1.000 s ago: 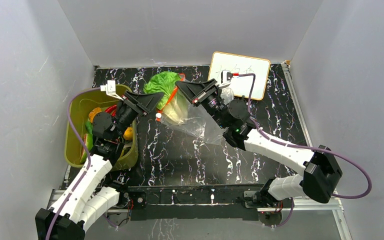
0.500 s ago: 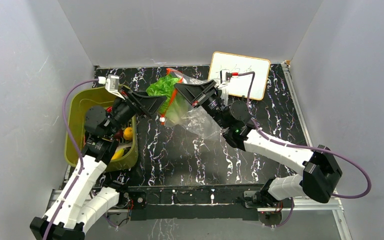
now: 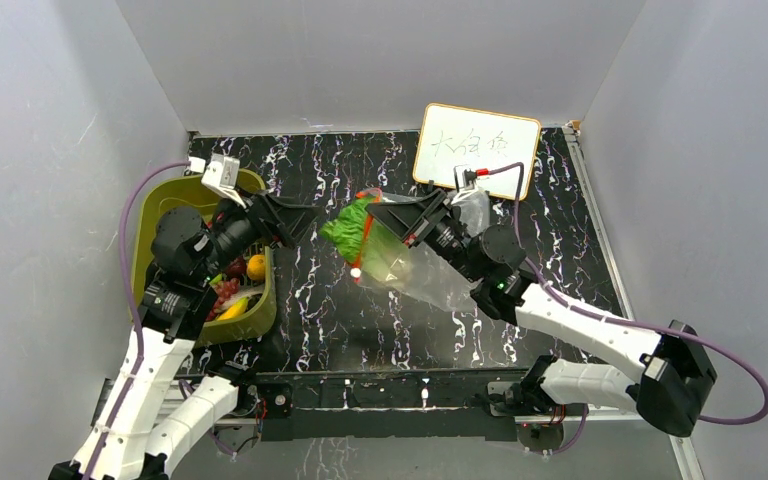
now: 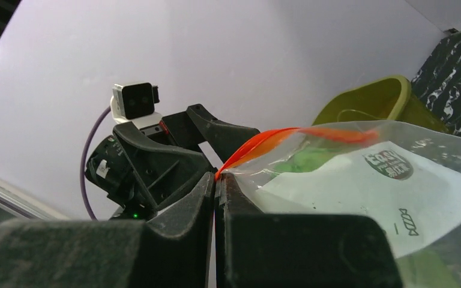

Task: Place the food in the zip-top bag and seal the zipper
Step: Place the fake vegetable in the zipper food storage bag, then adjust the zipper food storage bag at the center of the board.

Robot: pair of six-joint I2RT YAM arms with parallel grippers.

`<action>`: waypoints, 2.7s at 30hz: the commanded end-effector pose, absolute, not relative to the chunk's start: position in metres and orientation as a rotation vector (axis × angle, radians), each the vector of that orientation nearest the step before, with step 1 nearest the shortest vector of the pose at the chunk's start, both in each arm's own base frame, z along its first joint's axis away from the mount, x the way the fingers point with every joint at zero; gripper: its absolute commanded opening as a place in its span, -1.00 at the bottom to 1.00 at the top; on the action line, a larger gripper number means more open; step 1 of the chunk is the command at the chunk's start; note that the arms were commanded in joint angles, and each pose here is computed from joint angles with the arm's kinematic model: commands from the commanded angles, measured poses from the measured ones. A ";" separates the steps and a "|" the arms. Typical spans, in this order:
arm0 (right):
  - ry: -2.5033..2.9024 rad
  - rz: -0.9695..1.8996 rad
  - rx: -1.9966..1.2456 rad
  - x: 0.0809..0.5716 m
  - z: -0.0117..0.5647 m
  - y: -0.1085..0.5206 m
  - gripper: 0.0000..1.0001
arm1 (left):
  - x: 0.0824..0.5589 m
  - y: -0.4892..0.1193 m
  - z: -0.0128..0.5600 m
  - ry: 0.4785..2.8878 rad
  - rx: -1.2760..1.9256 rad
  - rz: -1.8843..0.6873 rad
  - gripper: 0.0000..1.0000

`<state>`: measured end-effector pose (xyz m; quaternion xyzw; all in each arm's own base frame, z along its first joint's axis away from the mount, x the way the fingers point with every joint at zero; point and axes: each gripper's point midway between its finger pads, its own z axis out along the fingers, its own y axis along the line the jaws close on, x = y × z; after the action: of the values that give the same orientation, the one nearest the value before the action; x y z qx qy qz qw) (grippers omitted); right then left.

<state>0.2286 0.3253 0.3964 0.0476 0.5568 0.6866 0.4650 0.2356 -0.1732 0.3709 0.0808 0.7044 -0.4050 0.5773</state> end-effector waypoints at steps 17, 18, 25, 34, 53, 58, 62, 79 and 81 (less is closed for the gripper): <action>1.248 1.669 0.045 0.196 0.430 0.289 -1.00 | 0.207 -0.161 0.341 1.900 -0.289 -1.115 0.10; 1.238 1.671 0.044 0.196 0.433 0.288 -1.00 | 0.205 -0.163 0.345 1.884 -0.320 -1.163 0.03; 1.168 1.662 0.007 0.189 0.451 0.281 -1.00 | 0.205 -0.177 0.310 1.962 -0.479 -1.314 -0.11; 1.108 1.651 -0.029 0.185 0.472 0.279 -1.00 | 0.205 -0.211 0.280 2.069 -0.542 -1.597 0.00; 1.127 1.696 -0.056 0.186 0.474 0.292 -1.00 | 0.214 -0.231 0.267 2.078 -0.573 -1.813 -0.01; 1.134 1.692 -0.048 0.188 0.472 0.293 -1.00 | 0.213 -0.232 0.260 2.106 -0.645 -1.843 -0.10; 1.135 1.689 -0.044 0.190 0.470 0.294 -1.00 | 0.212 -0.232 0.258 2.111 -0.674 -1.856 -0.19; 1.160 1.681 -0.006 0.198 0.452 0.296 -1.00 | 0.217 -0.243 0.270 2.056 -0.646 -2.004 -0.83; 1.175 1.660 -0.011 0.199 0.447 0.296 -1.00 | 0.220 -0.243 0.273 2.040 -0.625 -1.990 -1.00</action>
<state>0.2051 0.3103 0.4191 -0.0066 0.5379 0.6820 0.4955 0.2249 -0.2402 0.2582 -0.2422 0.7062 -0.6573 0.1029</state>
